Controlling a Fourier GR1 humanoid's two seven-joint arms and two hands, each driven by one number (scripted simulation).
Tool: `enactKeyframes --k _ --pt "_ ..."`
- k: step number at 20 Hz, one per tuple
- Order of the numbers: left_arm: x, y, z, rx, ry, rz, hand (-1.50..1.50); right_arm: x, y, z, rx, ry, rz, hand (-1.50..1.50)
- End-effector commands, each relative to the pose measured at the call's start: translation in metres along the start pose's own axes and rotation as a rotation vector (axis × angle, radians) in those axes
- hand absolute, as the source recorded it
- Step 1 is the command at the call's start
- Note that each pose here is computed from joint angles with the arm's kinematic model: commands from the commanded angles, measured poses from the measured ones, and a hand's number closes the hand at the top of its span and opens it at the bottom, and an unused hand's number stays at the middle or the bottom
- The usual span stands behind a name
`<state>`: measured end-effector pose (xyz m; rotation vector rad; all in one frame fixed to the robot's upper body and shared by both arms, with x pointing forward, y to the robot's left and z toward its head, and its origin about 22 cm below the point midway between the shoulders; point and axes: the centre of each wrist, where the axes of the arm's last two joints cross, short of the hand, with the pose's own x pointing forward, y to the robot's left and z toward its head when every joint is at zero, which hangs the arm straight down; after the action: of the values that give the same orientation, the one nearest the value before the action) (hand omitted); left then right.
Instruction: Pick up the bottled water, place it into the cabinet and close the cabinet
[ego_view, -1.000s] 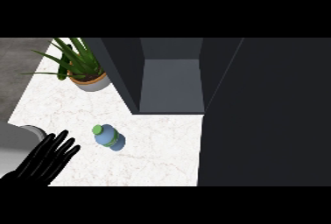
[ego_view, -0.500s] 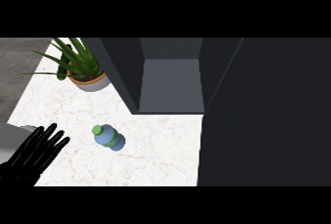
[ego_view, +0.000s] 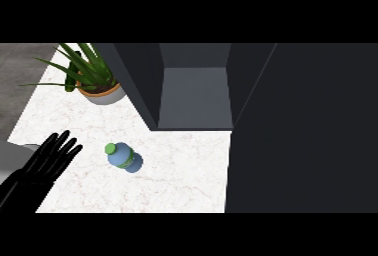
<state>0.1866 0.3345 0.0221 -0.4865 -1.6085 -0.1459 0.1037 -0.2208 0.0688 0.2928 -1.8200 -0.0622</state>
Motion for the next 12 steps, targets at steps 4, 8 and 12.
enactKeyframes --k 4,8,12 --pt "-0.015 0.012 -0.034 -0.006 0.013 -0.082 -1.5 -0.001 -0.003 0.001 0.031 0.011 -0.003 -1.5" --pt "-0.037 0.019 -0.044 0.001 0.061 -0.066 -1.5 0.0 -0.002 0.007 0.022 -0.002 -0.014 -1.5" --pt "-0.061 0.041 -0.035 -0.016 0.093 -0.06 -1.5 0.007 0.006 0.017 0.016 -0.013 -0.014 -1.5"
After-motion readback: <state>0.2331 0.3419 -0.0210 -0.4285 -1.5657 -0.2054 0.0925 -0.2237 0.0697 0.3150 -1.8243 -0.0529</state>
